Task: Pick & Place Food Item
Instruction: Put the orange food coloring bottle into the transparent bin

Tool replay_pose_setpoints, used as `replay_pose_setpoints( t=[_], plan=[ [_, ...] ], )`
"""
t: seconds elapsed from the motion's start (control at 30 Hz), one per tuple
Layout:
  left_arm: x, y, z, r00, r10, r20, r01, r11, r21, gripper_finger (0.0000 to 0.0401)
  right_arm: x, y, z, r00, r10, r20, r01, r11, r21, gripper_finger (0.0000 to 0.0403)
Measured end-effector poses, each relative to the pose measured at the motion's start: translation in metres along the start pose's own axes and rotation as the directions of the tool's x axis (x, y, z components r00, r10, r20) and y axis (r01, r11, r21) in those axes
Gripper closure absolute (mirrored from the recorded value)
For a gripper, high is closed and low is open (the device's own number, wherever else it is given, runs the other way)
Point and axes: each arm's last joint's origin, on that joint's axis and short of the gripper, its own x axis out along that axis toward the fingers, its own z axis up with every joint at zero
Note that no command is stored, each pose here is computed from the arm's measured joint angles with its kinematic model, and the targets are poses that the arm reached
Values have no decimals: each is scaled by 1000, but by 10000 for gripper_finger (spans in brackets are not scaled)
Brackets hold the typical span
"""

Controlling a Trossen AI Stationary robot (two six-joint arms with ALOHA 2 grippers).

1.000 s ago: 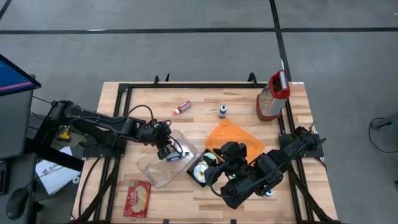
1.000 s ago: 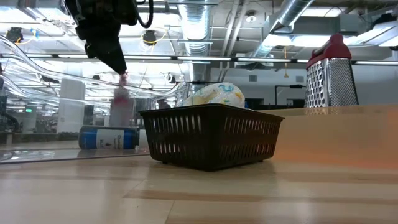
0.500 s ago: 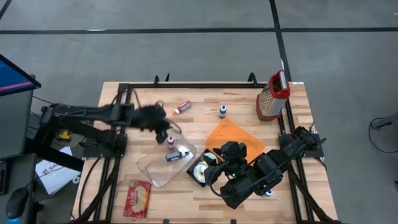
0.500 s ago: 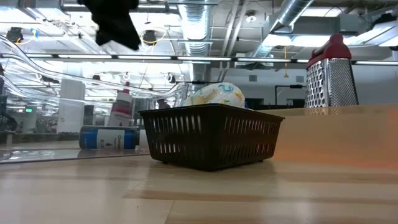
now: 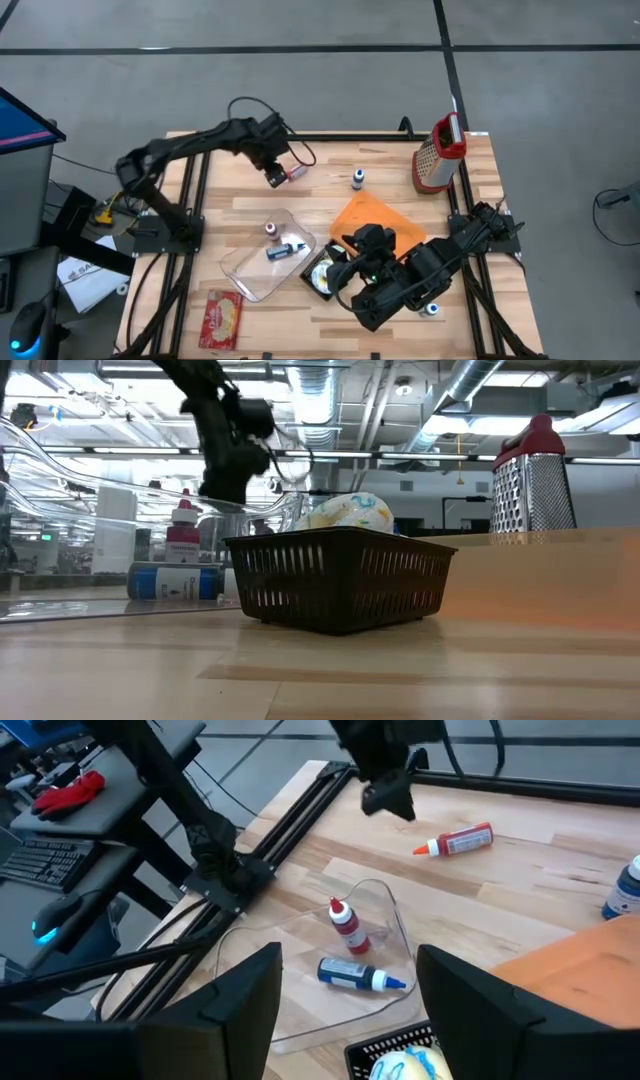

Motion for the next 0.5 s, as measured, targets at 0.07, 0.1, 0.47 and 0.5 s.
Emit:
replay_pose_setpoints(
  t=[0.07, 0.1, 0.47, 0.5],
  plan=[
    [14, 3, 4, 999, 2, -39, -2, 1000, 4, 232, 0, 0, 0, 1000, 0, 1, 0, 1000, 9, 179],
    [21, 3, 5, 998, 1, -57, -1, 1000, 5, 229, 0, 0, 0, 1000, -1, 3, 1, 1000, 13, 179],
    [66, 6, 15, 996, 28, -87, -27, 1000, 12, 224, 2, -1, 2, 1000, -11, 19, 10, 1000, 29, 179],
    [67, 6, 15, 996, 36, -83, -35, 999, 12, 223, 2, -1, 2, 1000, -12, 19, 11, 999, 33, 179]
  ],
)
